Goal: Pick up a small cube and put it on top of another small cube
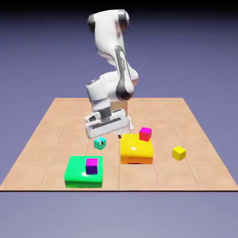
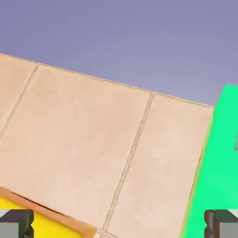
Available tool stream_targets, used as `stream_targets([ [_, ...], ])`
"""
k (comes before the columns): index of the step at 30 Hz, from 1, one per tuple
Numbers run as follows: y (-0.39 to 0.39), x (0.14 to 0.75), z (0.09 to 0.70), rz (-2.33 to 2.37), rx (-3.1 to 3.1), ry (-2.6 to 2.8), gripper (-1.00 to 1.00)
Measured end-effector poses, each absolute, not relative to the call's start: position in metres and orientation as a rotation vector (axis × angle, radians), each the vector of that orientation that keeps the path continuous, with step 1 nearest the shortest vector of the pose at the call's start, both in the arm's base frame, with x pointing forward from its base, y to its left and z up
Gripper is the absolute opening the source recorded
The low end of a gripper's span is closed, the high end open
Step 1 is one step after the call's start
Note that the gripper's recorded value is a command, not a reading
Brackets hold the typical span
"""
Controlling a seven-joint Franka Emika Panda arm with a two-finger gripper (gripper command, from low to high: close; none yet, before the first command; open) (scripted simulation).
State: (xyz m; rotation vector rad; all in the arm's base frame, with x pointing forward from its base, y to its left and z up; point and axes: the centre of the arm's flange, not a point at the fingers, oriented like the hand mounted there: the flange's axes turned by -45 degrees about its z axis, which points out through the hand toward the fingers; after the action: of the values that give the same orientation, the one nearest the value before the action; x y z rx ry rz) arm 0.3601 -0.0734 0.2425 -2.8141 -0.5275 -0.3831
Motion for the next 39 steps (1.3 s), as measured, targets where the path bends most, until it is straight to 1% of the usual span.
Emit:
stream_targets([
  [8,-0.093,0.324,0.194,-0.252,-2.748,-0.682,0.0],
  [15,-0.114,0.292,0.172,-0.22,-2.709,-0.81,0.0],
  [27,-0.149,0.253,0.174,-0.335,-2.694,-1.088,0.0],
  [39,-0.162,0.176,0.176,-0.583,-2.483,-1.369,0.0],
])
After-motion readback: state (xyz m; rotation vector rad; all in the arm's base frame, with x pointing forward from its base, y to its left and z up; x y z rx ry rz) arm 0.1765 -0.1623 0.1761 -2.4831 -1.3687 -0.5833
